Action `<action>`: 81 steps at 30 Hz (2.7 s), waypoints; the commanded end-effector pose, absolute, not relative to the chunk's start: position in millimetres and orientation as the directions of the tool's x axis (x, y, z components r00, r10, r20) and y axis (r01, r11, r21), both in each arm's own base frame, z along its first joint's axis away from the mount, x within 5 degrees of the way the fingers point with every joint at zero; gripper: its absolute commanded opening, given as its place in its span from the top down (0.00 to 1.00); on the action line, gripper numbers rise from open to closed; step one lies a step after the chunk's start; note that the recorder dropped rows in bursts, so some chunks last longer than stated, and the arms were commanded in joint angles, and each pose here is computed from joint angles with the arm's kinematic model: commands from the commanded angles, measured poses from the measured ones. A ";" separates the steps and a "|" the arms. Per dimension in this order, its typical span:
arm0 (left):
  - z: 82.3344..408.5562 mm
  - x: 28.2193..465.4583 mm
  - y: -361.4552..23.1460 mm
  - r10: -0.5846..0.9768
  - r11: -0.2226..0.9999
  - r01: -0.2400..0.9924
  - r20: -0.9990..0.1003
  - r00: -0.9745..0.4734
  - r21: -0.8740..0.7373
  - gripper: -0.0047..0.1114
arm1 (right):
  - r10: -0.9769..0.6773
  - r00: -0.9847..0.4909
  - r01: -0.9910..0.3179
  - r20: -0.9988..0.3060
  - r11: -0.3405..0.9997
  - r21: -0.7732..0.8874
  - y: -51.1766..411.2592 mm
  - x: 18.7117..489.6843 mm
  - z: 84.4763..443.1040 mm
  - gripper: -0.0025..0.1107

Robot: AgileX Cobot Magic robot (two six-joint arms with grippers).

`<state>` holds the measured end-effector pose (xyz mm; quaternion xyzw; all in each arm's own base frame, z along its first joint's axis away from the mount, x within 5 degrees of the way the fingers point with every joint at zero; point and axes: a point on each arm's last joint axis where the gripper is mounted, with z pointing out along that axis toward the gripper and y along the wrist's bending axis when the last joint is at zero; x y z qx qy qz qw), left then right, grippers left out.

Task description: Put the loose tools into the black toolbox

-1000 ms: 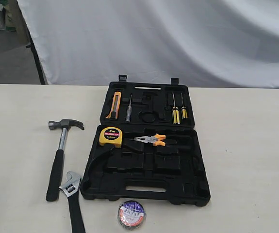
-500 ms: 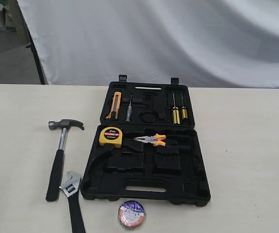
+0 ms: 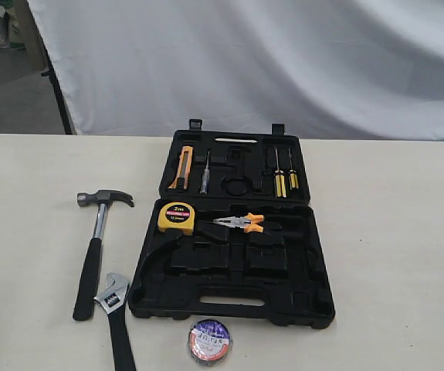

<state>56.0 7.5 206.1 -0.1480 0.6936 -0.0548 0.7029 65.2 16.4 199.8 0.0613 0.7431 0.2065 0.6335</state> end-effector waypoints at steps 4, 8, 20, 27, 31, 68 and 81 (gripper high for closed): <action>207.8 55.4 8.9 -0.280 0.947 -0.149 -0.959 0.051 -0.284 0.95 | 0.250 -0.411 -0.166 -0.877 0.925 0.341 27.1 85.2 186.5 0.98; 207.8 55.4 8.9 -0.280 0.947 -0.149 -0.959 0.051 -0.284 0.95 | 0.195 -0.509 -0.185 -0.839 0.926 0.327 36.0 94.7 183.5 0.98; 207.8 55.4 8.9 -0.280 0.947 -0.149 -0.959 0.051 -0.284 0.95 | 0.110 -0.512 -0.304 -0.852 0.905 0.299 66.3 112.5 176.3 0.98; 207.8 55.4 8.9 -0.280 0.947 -0.149 -0.959 0.051 -0.284 0.95 | 0.011 -0.514 -0.399 -0.857 0.882 0.251 95.4 121.8 172.7 0.98; 207.8 55.4 8.9 -0.280 0.947 -0.149 -0.959 0.051 -0.284 0.95 | -0.058 -0.548 -0.448 -0.834 0.863 0.234 121.3 130.9 171.0 0.98; 207.8 55.4 8.9 -0.280 0.947 -0.149 -0.959 0.051 -0.284 0.95 | -0.582 -0.513 -0.788 -0.631 0.611 0.076 267.0 161.6 138.2 0.43; 207.8 55.4 8.9 -0.280 0.947 -0.149 -0.959 0.051 -0.284 0.95 | -0.604 -0.551 -0.770 -0.576 0.634 0.072 266.8 177.8 122.7 0.23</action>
